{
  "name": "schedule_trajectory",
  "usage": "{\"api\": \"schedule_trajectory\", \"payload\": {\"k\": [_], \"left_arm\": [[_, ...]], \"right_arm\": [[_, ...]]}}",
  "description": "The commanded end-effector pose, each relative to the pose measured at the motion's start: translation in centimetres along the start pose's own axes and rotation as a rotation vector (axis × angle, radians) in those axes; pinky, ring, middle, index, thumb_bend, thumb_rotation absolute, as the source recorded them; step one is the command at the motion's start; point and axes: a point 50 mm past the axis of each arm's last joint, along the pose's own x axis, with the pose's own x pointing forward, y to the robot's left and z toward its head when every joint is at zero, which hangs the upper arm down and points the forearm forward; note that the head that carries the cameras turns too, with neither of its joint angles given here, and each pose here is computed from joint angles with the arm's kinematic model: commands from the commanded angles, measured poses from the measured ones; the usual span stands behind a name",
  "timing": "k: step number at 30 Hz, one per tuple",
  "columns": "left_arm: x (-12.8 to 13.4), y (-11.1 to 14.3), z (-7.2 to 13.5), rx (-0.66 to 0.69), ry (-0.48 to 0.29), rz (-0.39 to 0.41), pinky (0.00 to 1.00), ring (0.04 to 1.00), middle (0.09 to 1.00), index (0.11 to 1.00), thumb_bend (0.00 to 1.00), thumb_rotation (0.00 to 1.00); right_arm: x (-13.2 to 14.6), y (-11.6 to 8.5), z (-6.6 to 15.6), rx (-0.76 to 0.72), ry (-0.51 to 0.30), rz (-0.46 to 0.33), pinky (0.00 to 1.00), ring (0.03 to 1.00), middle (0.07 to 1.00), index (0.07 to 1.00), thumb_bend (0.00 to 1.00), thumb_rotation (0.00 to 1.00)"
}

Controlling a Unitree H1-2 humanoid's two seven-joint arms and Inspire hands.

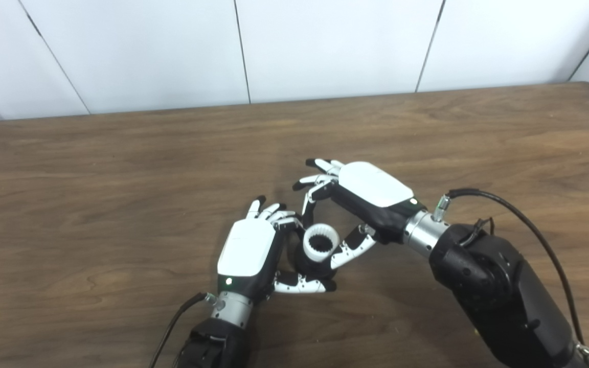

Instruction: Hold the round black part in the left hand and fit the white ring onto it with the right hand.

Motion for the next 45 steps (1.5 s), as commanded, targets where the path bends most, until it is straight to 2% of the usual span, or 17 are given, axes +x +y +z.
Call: {"api": "schedule_trajectory", "payload": {"k": [1, 15, 30, 45], "left_arm": [[-0.3, -0.4, 0.0, 0.016, 0.008, -0.044, 1.00, 0.879, 0.760, 0.484, 0.53, 0.06], [-0.2, -0.3, 0.2, 0.014, 0.003, -0.042, 1.00, 0.876, 0.760, 0.484, 0.52, 0.06], [-0.1, -0.4, 0.3, 0.017, -0.001, -0.034, 1.00, 0.874, 0.760, 0.484, 0.53, 0.06], [-0.2, -0.2, 0.4, 0.014, 0.003, -0.039, 1.00, 0.876, 0.759, 0.483, 0.53, 0.06]], "right_arm": [[0.3, -1.0, 0.4, -0.030, -0.037, -0.042, 1.00, 0.998, 0.848, 0.487, 0.52, 0.14], [0.5, -0.1, 0.1, -0.014, -0.018, -0.033, 1.00, 1.000, 0.854, 0.487, 0.51, 0.14], [0.8, 0.3, 0.5, -0.010, -0.034, -0.045, 1.00, 1.000, 0.848, 0.487, 0.52, 0.14], [0.7, 0.5, 0.1, -0.007, -0.011, -0.035, 1.00, 1.000, 0.851, 0.486, 0.52, 0.14]]}}
